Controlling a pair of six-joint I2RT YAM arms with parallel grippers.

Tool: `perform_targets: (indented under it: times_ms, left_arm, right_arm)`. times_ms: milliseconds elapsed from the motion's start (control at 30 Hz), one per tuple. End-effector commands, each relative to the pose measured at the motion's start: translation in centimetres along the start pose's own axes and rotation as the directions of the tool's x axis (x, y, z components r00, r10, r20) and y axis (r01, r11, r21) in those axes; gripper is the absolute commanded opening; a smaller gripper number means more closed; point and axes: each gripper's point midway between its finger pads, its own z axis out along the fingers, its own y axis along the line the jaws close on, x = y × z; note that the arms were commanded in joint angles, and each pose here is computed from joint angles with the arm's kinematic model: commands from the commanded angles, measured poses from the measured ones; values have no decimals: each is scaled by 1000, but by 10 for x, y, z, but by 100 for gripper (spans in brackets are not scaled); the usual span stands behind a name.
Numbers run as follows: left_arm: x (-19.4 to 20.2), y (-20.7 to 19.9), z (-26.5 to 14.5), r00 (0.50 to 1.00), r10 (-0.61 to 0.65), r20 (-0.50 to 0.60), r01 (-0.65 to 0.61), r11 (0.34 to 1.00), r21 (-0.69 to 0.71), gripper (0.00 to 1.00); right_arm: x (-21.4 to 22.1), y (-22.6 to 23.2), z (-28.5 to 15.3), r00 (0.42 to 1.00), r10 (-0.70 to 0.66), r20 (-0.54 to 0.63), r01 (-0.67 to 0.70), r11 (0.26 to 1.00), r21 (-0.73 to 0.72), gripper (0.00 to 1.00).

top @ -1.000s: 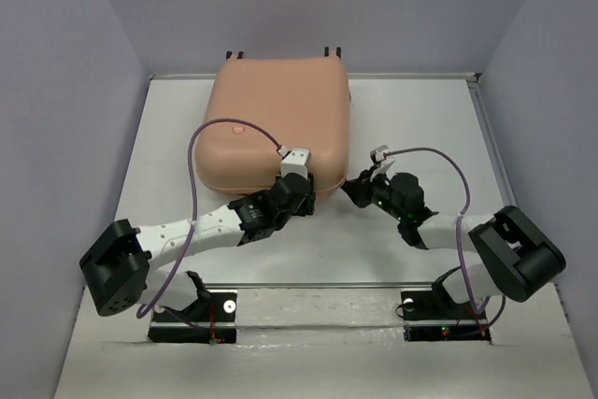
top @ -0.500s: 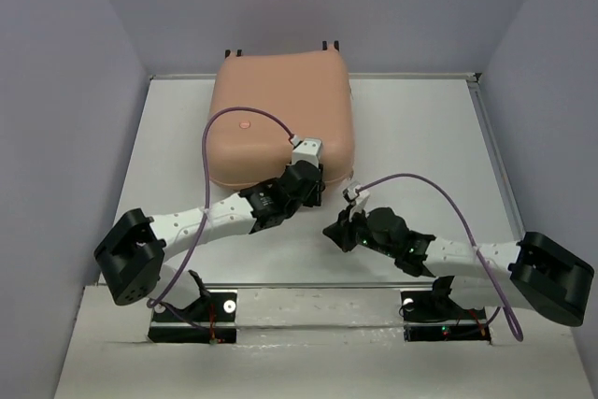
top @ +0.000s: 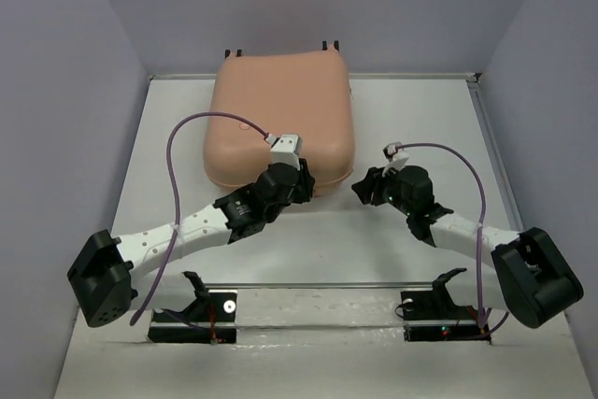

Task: Pack the luggage

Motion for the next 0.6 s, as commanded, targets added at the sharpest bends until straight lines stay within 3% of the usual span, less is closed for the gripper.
perform_targets:
  times_ms: [0,267,567]
  left_arm:
    - [4,-9,-1,999,-34,22,33,999,32,40]
    - [22,-23,6,1000,-16,-19,17,996,87,40]
    - [32,-36,15,1000,5,-29,-2,994,106,39]
  right_arm:
    - [-26,27,15,990,-137,28,140,965,-222,50]
    - [-46,-5,24,979,-183,89,195,968,-157,53]
    - [-45,16,32,977,-179,113,207,919,-335,54]
